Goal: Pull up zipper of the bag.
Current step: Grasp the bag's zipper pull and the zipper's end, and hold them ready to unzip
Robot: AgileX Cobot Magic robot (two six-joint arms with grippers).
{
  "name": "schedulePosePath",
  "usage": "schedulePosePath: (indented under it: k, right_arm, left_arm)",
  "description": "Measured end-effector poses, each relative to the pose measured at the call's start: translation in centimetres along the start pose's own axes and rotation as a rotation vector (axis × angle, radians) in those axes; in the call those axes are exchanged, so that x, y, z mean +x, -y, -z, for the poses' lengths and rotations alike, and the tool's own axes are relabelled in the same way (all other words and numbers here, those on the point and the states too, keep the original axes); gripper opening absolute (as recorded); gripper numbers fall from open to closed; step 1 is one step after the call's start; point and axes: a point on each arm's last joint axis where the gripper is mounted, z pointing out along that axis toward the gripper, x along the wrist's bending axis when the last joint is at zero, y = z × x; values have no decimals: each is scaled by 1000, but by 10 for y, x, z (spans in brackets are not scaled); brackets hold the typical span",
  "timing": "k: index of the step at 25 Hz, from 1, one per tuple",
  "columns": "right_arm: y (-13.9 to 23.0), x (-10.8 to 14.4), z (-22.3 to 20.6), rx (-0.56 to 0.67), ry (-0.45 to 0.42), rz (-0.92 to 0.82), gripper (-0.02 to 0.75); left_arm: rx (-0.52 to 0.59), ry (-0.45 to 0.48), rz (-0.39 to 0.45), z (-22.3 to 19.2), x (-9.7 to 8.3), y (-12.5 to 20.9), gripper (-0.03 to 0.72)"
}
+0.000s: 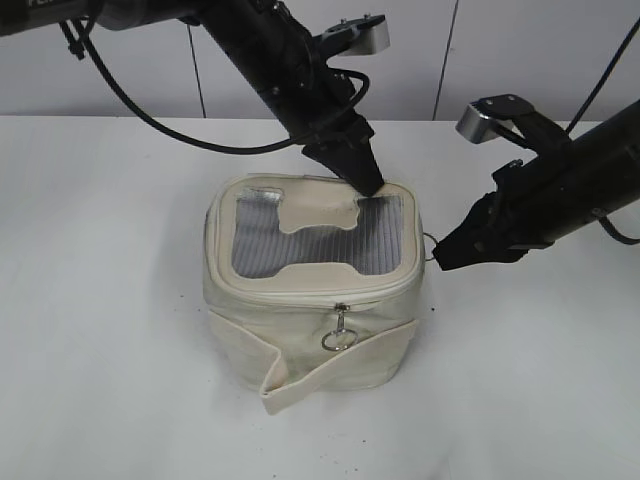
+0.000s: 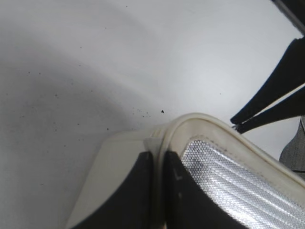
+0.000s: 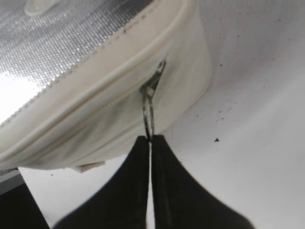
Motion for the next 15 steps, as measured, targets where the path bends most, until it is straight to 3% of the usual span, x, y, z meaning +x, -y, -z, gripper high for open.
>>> schedulePosePath:
  k: [15]
  right_arm:
    - [1, -6, -15, -18, -29, -34, 44]
  left_arm:
    - [1, -1, 0, 0, 0, 0, 36]
